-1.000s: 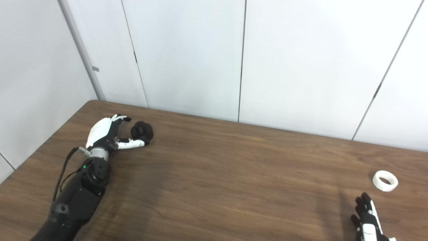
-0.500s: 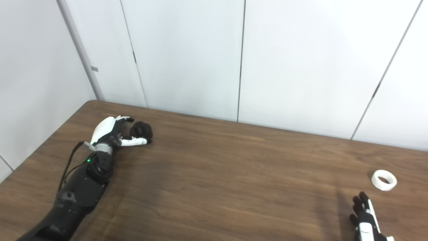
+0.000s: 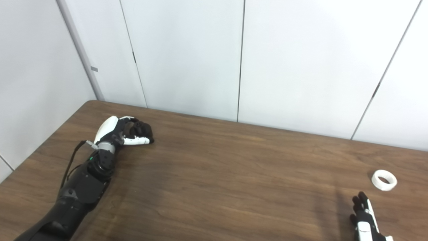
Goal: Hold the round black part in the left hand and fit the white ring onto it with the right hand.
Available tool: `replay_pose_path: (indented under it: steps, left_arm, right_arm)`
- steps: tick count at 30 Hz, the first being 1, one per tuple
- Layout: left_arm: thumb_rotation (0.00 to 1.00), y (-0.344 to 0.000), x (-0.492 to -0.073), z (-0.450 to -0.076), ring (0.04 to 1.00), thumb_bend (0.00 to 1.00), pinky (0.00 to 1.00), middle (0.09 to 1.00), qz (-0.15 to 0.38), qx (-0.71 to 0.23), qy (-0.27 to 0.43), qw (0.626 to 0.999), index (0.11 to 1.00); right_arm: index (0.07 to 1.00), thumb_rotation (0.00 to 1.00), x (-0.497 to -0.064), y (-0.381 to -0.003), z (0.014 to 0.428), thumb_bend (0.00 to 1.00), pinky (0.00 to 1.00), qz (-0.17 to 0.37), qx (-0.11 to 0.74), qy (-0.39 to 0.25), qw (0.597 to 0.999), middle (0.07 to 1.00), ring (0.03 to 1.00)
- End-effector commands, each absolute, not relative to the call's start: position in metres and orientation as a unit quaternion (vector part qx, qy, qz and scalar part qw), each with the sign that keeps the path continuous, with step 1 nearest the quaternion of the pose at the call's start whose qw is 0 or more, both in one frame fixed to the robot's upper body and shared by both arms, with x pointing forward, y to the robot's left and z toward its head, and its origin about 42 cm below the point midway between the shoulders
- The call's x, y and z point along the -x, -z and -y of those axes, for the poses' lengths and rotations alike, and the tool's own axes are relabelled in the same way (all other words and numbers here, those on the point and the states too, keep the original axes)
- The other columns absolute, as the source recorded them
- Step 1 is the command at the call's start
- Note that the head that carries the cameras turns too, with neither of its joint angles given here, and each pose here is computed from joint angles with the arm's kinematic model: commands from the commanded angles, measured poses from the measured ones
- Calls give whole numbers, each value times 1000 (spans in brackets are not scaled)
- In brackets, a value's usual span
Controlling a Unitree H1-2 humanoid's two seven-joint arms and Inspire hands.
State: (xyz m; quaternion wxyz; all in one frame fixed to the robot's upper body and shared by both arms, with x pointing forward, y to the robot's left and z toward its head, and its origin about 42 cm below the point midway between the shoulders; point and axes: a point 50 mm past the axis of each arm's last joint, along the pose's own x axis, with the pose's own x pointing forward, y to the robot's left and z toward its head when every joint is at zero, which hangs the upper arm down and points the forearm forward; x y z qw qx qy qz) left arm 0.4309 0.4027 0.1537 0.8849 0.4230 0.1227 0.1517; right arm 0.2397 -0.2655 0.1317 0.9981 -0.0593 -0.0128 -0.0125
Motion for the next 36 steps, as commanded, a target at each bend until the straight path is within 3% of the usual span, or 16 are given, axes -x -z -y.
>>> replay_pose_path:
  steps: [1, 36]
  left_arm:
    - [350, -185, -445, -406, 992, 994, 1000, 927, -78, -430, -166, 884, 800]
    - [314, -179, -444, -413, 994, 961, 1000, 915, -105, -436, -160, 879, 784]
  right_arm:
    - [1000, 1000, -237, -132, 264, 263, 1000, 11, 55, 10, 998, 978, 994]
    - [1000, 1000, -238, -134, 264, 247, 1000, 15, 53, 11, 998, 975, 986]
